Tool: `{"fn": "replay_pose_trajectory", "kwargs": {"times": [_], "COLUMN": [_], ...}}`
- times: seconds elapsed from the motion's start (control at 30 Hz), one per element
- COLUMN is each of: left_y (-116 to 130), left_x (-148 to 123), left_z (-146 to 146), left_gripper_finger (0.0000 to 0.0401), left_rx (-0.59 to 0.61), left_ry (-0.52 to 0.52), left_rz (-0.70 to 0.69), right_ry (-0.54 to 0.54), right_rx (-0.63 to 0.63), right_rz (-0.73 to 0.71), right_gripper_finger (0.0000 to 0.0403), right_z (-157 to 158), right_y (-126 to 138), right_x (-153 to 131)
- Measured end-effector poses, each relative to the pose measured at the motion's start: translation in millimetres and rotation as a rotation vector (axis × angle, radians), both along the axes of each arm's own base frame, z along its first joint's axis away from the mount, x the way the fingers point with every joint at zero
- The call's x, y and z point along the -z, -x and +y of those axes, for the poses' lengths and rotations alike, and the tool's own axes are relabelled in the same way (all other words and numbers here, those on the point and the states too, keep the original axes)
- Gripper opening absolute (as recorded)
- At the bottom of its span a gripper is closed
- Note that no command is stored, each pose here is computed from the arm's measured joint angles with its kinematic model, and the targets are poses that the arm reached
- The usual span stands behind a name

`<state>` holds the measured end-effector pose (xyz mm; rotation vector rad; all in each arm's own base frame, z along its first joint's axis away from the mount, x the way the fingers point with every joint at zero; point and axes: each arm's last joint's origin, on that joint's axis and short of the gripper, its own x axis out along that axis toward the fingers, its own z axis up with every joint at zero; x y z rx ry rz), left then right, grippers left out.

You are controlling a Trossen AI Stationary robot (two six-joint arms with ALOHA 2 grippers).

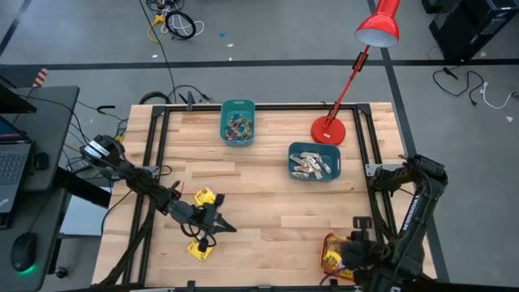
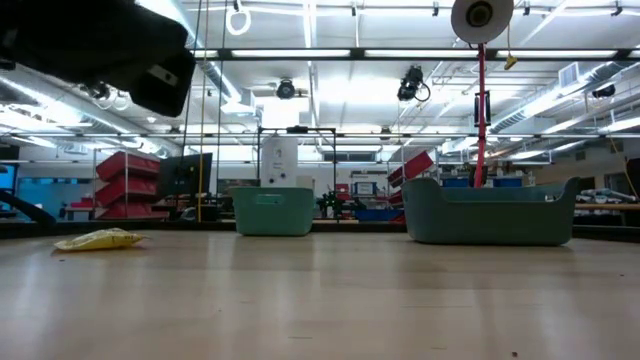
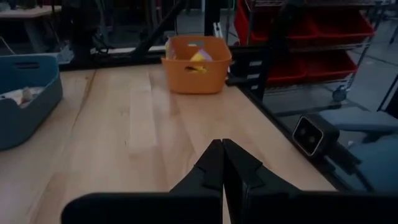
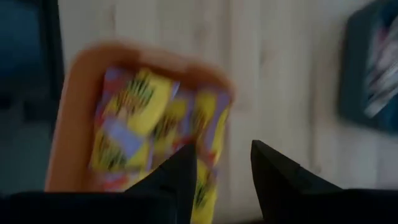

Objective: Sort candy
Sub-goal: Put the yellow candy bag into the orange bin

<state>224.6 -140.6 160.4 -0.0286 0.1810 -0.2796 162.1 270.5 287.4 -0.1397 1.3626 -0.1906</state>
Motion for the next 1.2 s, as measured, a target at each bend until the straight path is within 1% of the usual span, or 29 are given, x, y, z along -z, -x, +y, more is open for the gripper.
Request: {"fn": "replay_pose_trajectory", "kwargs": {"times": [0.1, 0.17, 0.23, 0.3, 0.4, 0.47, 0.53, 0.63, 0.73, 0.8, 0.93, 1.03, 1.1, 1.2], "left_y": [5.8, 11.2, 18.5, 26.6, 40.1, 49.2, 58.4, 70.2, 78.7, 83.5, 89.2, 92.0, 94.0, 92.5], "left_x": [-6.4, -11.7, -16.1, -18.5, -20.6, -22.8, -22.8, -18.8, -11.6, -6.7, -0.7, 3.5, 6.7, 10.6], "left_z": [0.0, 1.2, 3.8, 9.2, 18.9, 25.5, 32.1, 40.7, 47.3, 52.0, 62.5, 68.9, 71.9, 71.5], "left_gripper_finger": [0.0001, 0.0001, 0.0001, 0.0001, 0.0001, 0.0001, 0.0001, 0.0001, 0.0002, 0.0004, 0.0008, 0.0009, 0.0009, 0.0009], "left_rx": [0.005, 0.000, -0.011, -0.037, -0.076, -0.109, -0.155, -0.229, -0.301, -0.360, -0.512, -0.601, -0.629, -0.629], "left_ry": [-0.009, -0.002, 0.004, 0.013, 0.043, 0.079, 0.119, 0.155, 0.123, 0.074, -0.010, -0.094, -0.142, -0.180], "left_rz": [0.018, 0.044, 0.096, 0.172, 0.298, 0.367, 0.446, 0.564, 0.661, 0.707, 0.733, 0.741, 0.769, 0.790], "right_ry": [0.065, 0.124, 0.173, 0.188, 0.164, 0.119, 0.056, -0.028, -0.049, -0.049, -0.048, -0.037, -0.034, -0.033], "right_rx": [-0.026, -0.021, 0.013, 0.084, 0.215, 0.275, 0.261, 0.143, 0.060, 0.028, -0.007, -0.036, -0.039, -0.037], "right_rz": [-0.092, -0.168, -0.233, -0.271, -0.298, -0.318, -0.329, -0.371, -0.447, -0.500, -0.610, -0.651, -0.675, -0.687], "right_gripper_finger": [0.0136, 0.0135, 0.0135, 0.0135, 0.0133, 0.0132, 0.0132, 0.0133, 0.0132, 0.0131, 0.0130, 0.0129, 0.0128, 0.0126], "right_z": [-6.9, -14.8, -26.1, -40.3, -66.3, -82.2, -95.0, -103.1, -109.3, -115.3, -128.0, -135.3, -138.5, -140.6], "right_y": [-12.5, -25.1, -41.5, -60.6, -91.4, -111.6, -131.2, -154.0, -170.0, -179.6, -197.4, -205.4, -208.7, -209.8], "right_x": [-2.8, -4.0, -5.1, -5.6, -5.5, -5.5, -6.0, -8.7, -13.5, -17.0, -17.1, -10.0, -4.8, 5.6]}}
